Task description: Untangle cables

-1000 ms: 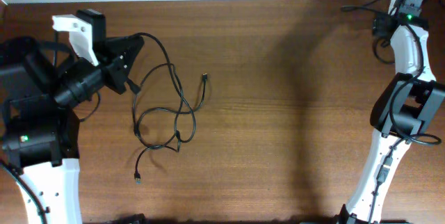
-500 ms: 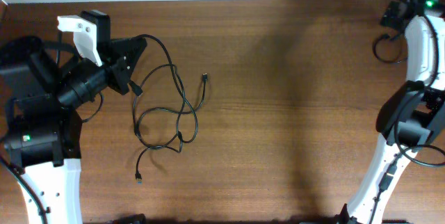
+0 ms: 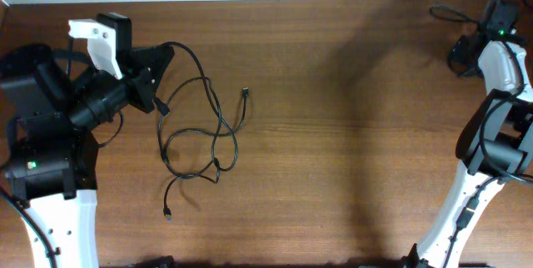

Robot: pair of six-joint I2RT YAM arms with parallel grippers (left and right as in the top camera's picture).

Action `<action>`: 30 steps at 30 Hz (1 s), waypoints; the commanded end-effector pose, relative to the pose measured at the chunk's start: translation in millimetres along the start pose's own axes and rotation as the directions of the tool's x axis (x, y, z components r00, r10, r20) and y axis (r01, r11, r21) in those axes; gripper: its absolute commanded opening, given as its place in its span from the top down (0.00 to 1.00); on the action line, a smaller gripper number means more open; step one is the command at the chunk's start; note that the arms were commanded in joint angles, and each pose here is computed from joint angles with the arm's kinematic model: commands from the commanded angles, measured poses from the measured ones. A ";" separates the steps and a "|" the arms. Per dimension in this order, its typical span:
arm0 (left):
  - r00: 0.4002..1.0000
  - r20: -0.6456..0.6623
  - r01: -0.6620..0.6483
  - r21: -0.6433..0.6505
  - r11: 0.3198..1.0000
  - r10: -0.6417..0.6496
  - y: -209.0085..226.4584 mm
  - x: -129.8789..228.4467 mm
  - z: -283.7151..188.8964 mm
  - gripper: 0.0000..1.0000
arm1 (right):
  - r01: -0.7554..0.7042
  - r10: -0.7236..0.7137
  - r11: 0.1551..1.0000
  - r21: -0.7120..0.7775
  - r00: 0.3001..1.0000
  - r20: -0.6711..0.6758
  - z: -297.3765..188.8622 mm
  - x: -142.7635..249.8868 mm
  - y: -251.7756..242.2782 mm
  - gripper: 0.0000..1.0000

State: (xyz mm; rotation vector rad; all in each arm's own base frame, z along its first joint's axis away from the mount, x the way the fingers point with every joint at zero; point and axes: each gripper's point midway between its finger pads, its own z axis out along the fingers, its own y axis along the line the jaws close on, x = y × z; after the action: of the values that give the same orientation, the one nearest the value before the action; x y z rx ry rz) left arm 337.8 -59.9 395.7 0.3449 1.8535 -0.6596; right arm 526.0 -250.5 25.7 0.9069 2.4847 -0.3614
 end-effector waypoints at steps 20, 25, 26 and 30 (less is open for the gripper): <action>0.999 0.016 -0.033 -0.001 0.999 0.033 -5.7 -4.9 -4.8 0.99 | 0.065 -0.069 0.986 0.153 0.997 0.021 -14.8 -25.4 -75.5 0.96; 0.999 0.016 -0.034 -0.007 0.999 0.034 -4.7 -5.0 -4.7 0.99 | 0.195 -0.261 0.927 0.321 0.949 0.177 -86.7 -82.5 -75.8 0.96; 0.999 0.016 -0.034 -0.009 0.999 0.034 -4.3 -4.9 -4.7 0.99 | 0.182 -0.256 0.931 0.316 0.944 0.209 -98.4 -90.3 -73.5 0.96; 0.999 0.016 -0.034 -0.009 0.999 0.034 -4.3 -4.9 -4.7 0.99 | 0.127 -0.234 0.947 0.297 0.902 0.363 -157.4 -126.1 -64.6 0.96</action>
State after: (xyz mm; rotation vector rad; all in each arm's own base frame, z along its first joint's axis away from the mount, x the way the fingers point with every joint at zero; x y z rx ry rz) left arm 337.9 -59.9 395.7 0.3446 1.8536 -0.6592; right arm 513.9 -305.0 131.9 0.6416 2.3713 -0.8036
